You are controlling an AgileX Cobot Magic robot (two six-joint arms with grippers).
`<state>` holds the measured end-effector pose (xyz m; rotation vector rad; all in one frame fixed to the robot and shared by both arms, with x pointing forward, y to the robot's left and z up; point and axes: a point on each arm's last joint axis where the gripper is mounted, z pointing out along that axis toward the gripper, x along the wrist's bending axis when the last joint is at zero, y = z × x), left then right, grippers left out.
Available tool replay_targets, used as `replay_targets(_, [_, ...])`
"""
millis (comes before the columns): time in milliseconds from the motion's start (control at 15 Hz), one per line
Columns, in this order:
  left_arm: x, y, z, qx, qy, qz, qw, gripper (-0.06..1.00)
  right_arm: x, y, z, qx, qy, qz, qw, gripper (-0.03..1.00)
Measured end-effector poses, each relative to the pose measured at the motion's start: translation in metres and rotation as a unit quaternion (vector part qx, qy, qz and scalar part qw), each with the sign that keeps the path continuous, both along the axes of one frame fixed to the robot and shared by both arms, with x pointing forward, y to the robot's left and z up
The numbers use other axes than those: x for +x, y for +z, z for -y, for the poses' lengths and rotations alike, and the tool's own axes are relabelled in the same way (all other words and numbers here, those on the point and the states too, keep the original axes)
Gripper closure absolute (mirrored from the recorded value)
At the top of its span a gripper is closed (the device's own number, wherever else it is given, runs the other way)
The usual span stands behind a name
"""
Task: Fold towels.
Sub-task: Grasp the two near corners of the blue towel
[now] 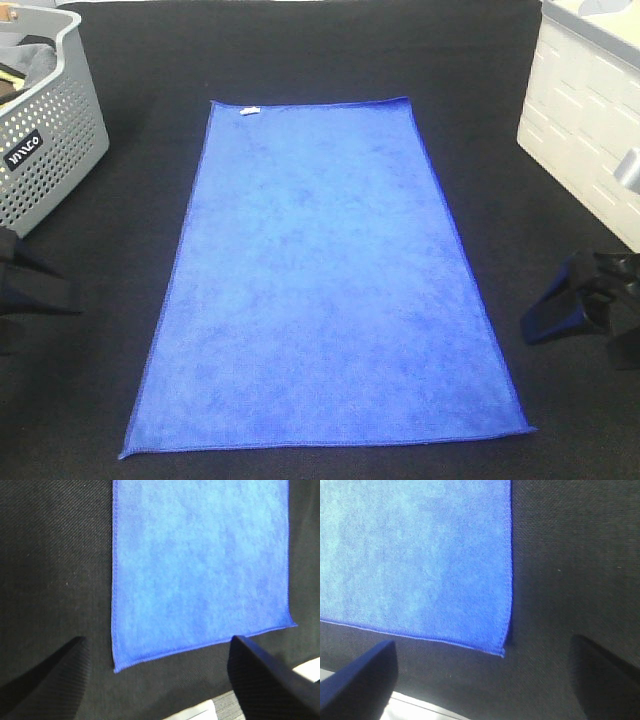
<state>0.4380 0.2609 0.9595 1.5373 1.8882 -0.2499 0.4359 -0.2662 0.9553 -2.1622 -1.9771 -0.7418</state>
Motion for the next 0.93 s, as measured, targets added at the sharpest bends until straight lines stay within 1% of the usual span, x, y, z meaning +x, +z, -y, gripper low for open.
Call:
replay_targets(133, [0.011,-0.017,0.0,-0.007,0.004,-0.012,1.0,0.22,0.008,-0.013,-0.001,0.005,-0.001,-0.012,1.0,0.12])
replay_targets(200, [0.011,-0.017,0.0,-0.007,0.004,-0.012,1.0,0.22,0.008,-0.013,-0.001,0.005,-0.001,-0.012,1.0,0.12])
replay_targets(267, [0.017,-0.031,0.001,-0.015,0.0,-0.023,1.0,0.22,0.011,-0.02,0.0,0.006,-0.001,-0.017,1.0,0.12])
replay_targets(333, [0.021,-0.042,0.002,-0.024,0.002,-0.036,0.999,0.22,0.016,-0.03,0.0,0.007,-0.007,-0.025,1.0,0.12])
replay_targets(533, [0.029,-0.074,0.003,-0.04,0.011,-0.068,0.997,0.22,0.023,-0.047,-0.001,0.015,-0.005,-0.04,0.999,0.14])
replay_targets(667, [0.034,-0.097,0.005,-0.058,0.017,-0.075,0.995,0.22,0.027,-0.066,-0.002,0.021,-0.007,-0.06,0.998,0.15])
replay_targets(733, [0.034,-0.105,0.007,-0.068,0.011,-0.076,0.995,0.22,0.028,-0.071,-0.003,0.026,-0.008,-0.067,0.997,0.15])
replay_targets(867, [0.036,-0.114,0.012,-0.101,0.011,-0.079,0.992,0.23,0.031,-0.079,-0.005,0.045,-0.012,-0.072,0.996,0.19])
replay_targets(933, [0.036,-0.118,0.019,-0.114,0.002,-0.079,0.99,0.23,0.032,-0.082,-0.007,0.058,-0.012,-0.075,0.995,0.2])
